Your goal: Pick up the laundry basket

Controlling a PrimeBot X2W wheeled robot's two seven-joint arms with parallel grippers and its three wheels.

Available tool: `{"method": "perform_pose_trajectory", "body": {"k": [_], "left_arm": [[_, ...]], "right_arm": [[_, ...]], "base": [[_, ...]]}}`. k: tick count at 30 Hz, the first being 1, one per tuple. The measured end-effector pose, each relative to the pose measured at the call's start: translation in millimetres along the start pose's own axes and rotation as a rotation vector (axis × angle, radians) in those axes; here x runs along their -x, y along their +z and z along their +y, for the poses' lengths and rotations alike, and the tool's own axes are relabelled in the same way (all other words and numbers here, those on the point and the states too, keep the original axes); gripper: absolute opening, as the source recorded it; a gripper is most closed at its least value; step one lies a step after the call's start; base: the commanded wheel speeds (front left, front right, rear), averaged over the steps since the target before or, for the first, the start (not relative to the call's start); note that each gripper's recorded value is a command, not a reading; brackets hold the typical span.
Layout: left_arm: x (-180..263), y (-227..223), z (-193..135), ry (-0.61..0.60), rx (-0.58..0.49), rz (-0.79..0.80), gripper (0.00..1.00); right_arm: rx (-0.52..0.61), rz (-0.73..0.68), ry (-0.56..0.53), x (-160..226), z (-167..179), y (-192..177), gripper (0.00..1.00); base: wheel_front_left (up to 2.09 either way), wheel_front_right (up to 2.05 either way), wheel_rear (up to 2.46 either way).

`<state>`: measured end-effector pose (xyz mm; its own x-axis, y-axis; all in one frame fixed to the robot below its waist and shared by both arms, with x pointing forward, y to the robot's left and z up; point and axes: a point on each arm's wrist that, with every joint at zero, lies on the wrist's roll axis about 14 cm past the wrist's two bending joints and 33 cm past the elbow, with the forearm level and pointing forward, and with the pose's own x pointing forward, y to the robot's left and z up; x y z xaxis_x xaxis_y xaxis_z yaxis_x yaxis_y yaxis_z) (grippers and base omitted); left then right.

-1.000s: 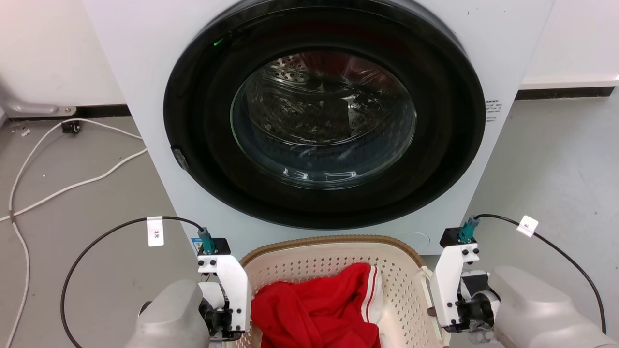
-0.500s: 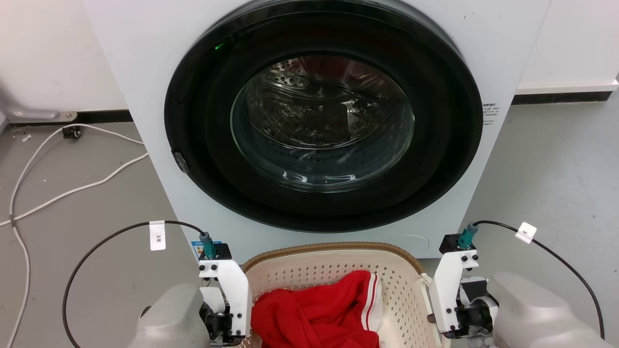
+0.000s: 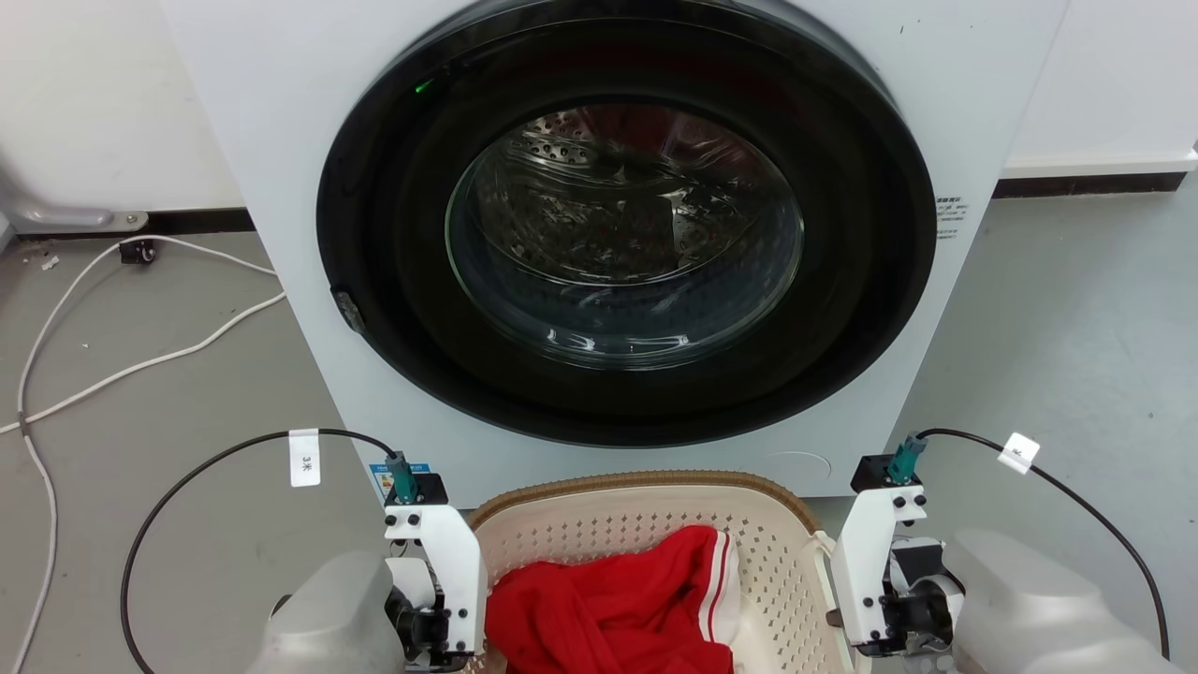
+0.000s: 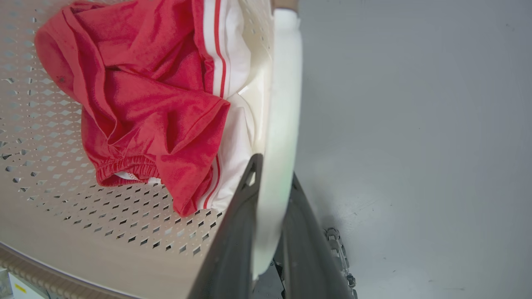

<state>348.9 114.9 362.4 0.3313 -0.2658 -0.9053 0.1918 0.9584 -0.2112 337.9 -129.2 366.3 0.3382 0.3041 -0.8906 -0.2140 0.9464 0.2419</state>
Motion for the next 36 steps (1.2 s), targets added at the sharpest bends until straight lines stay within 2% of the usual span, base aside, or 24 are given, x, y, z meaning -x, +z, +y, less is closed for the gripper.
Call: {"method": "perform_pose_trajectory", "body": {"k": [36], "left_arm": [[-0.6,-1.7,1.5,-0.001,0.001,-0.012,0.0]], "right_arm": [[-0.014,0.013,0.003,-2.4,1.7,-1.6,0.0]], "base": [[0.0,0.0,0.0]]}}
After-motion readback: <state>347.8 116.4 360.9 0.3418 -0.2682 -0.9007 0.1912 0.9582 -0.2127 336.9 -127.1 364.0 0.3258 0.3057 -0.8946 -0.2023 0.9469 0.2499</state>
